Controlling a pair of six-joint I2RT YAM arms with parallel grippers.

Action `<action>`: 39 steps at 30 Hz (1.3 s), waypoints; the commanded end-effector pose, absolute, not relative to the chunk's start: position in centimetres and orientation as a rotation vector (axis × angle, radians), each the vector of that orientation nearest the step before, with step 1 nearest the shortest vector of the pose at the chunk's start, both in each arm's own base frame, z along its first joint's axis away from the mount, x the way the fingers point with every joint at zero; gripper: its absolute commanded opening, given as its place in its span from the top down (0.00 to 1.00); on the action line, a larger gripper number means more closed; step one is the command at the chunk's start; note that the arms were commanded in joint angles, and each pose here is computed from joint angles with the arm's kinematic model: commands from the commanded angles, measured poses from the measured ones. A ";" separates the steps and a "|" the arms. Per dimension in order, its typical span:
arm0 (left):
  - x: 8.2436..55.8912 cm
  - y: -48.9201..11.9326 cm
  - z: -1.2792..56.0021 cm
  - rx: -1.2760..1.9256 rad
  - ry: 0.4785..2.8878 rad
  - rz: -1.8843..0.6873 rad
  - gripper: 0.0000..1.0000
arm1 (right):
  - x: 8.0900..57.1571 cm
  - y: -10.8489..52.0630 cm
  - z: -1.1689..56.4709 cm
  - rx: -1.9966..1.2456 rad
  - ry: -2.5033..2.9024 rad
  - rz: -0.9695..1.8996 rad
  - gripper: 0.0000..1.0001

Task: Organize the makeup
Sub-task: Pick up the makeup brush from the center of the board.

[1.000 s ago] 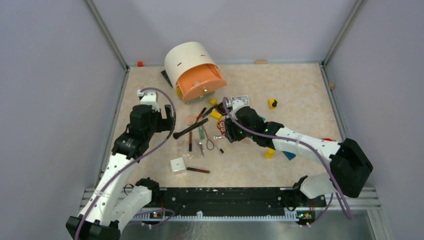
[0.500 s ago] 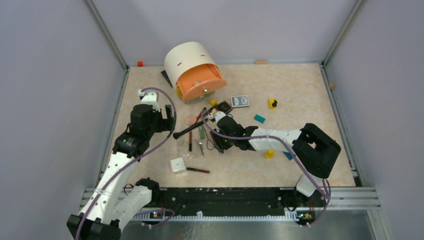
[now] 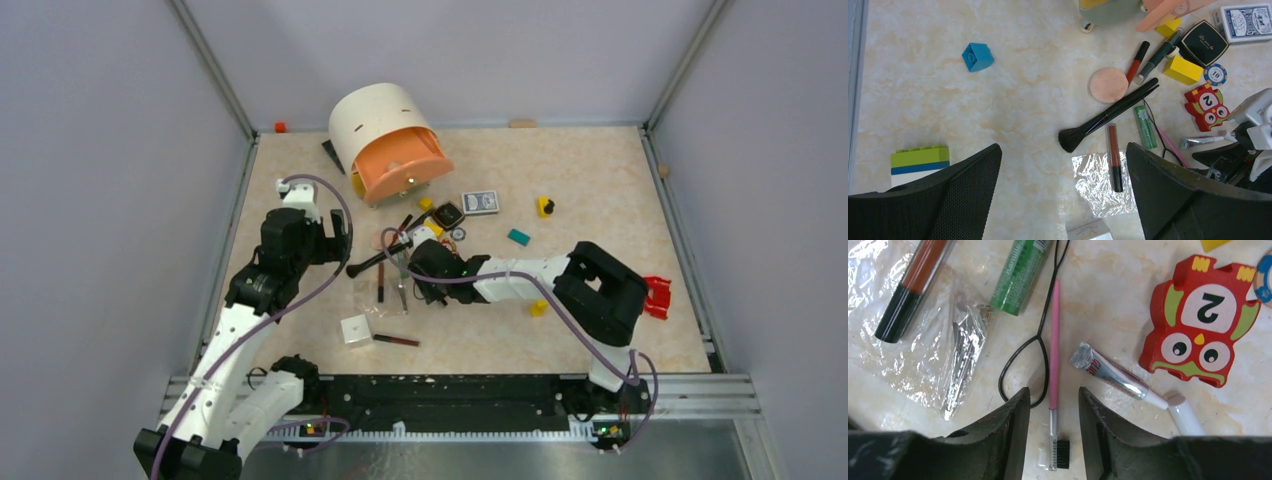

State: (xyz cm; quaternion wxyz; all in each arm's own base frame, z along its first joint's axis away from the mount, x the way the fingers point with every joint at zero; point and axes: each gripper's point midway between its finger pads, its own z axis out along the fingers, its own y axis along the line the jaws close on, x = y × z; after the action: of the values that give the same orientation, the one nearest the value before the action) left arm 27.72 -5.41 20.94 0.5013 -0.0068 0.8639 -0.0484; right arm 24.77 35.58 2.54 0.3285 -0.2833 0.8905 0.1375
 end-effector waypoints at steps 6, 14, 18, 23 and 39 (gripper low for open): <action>28.2 -5.5 21.7 -0.012 2.045 -0.130 0.01 | 24.0 36.1 2.1 -0.823 2.329 0.258 0.89; 28.2 -5.5 21.8 -0.012 2.044 -0.130 0.01 | 23.7 35.1 8.3 -0.767 2.210 0.342 1.00; 28.2 -5.5 21.8 -0.013 2.042 -0.129 0.01 | 23.3 34.4 11.2 -0.804 2.147 0.373 1.00; 28.1 -5.4 21.9 -0.018 2.039 -0.125 0.01 | 22.5 33.2 12.4 -0.909 2.101 0.357 1.00; 28.1 -5.0 22.2 -0.034 2.029 -0.110 0.01 | 22.9 33.3 29.8 -1.487 0.968 0.128 1.00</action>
State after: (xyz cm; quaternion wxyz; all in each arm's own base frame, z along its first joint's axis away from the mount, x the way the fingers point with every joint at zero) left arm 27.64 -5.28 21.15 0.5051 -0.0087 0.8617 -0.0472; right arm 21.49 31.92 22.59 0.5417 -0.5777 0.5973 0.1265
